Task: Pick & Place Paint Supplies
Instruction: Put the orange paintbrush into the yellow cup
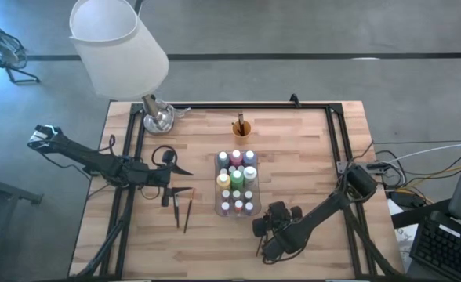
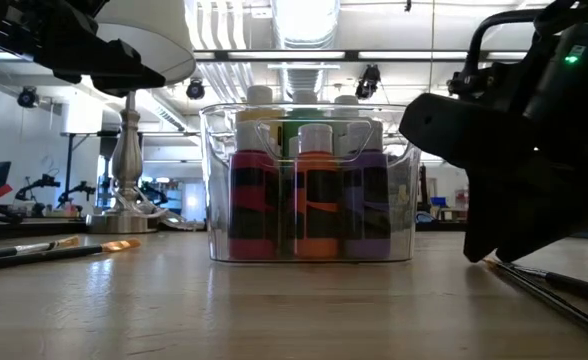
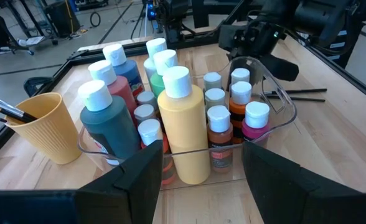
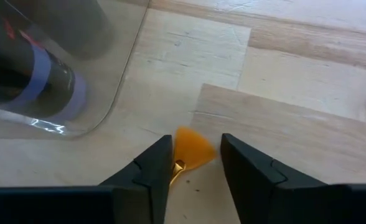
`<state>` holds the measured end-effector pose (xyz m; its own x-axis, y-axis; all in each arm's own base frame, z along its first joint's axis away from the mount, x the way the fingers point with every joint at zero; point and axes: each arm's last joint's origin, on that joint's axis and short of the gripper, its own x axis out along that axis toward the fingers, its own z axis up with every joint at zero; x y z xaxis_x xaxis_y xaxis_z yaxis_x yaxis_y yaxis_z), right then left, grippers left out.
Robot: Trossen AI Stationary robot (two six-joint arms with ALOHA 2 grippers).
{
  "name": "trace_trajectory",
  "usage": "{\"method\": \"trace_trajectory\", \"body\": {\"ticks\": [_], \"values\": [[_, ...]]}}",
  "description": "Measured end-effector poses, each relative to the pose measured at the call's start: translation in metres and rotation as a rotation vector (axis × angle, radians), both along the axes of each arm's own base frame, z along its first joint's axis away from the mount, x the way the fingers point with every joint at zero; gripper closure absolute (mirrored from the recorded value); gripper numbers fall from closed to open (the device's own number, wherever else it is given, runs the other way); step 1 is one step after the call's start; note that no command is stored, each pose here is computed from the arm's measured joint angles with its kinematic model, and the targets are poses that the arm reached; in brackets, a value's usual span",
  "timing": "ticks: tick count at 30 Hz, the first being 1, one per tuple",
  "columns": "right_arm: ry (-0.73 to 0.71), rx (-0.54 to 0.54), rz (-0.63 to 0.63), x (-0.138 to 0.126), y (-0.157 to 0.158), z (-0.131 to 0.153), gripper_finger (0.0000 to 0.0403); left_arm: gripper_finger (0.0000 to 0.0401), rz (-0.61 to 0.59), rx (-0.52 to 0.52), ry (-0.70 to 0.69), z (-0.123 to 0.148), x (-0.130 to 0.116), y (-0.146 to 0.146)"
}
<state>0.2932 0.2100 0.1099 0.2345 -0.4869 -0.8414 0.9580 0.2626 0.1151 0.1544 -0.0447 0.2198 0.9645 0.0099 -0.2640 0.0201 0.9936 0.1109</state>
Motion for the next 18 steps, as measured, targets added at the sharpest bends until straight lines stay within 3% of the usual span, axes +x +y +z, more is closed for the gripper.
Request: {"method": "trace_trajectory", "body": {"ticks": [18], "values": [[-0.012, 0.03, -0.006, 0.0035, 0.0036, 0.0027, 0.0392, 0.0179, 0.0, 0.0, 0.0, 0.0, 0.0, 0.0]]}}
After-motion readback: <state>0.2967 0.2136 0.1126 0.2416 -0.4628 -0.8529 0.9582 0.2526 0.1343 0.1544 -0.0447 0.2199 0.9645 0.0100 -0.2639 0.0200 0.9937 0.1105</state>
